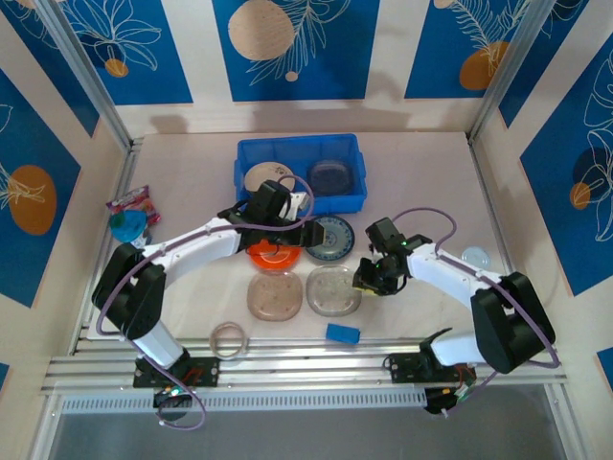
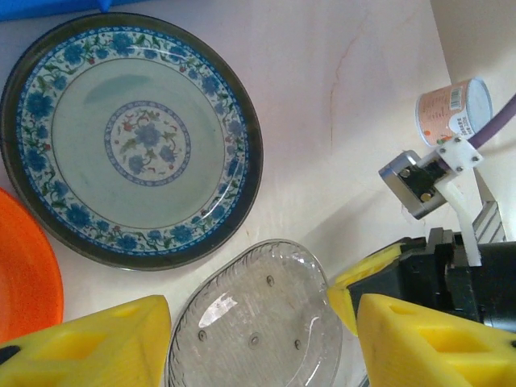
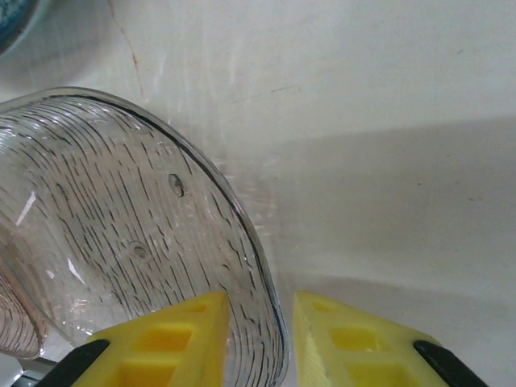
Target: Place the plates into the plastic bin on the countertop
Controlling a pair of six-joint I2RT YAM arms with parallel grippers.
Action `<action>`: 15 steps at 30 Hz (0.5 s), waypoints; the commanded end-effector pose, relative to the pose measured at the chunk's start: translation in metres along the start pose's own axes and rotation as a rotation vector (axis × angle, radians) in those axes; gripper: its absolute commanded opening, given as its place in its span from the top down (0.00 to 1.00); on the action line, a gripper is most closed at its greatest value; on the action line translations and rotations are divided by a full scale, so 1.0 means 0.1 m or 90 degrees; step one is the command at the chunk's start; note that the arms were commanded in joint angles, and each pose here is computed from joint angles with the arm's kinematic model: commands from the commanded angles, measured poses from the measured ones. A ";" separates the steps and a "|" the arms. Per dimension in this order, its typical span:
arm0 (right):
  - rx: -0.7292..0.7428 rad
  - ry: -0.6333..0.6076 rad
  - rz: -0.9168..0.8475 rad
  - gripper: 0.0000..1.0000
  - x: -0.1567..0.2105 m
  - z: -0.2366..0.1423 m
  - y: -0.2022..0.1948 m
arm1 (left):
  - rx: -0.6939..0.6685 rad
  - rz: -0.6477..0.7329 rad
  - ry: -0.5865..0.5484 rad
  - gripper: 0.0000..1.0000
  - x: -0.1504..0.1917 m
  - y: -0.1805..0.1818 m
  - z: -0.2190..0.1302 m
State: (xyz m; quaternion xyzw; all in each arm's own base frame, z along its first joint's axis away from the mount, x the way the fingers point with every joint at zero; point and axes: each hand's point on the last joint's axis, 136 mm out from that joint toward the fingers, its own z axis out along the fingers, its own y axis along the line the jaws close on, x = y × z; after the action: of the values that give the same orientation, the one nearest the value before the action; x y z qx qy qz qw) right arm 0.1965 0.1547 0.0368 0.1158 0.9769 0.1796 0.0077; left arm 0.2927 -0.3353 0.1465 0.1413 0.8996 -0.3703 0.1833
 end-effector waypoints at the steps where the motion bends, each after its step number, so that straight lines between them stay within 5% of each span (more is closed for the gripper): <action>1: 0.001 0.022 -0.006 0.71 0.04 0.04 0.00 | 0.002 -0.008 0.010 0.37 0.07 0.00 0.03; 15: -0.011 0.039 -0.013 0.82 0.03 0.19 0.08 | -0.012 -0.017 0.012 0.37 0.15 0.12 0.08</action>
State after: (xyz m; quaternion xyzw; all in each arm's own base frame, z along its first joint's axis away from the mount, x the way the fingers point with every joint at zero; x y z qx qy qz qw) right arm 0.1977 0.1619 0.0208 0.1059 0.9782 0.1785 -0.0114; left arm 0.2863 -0.3298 0.1296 0.1303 0.9067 -0.3637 0.1689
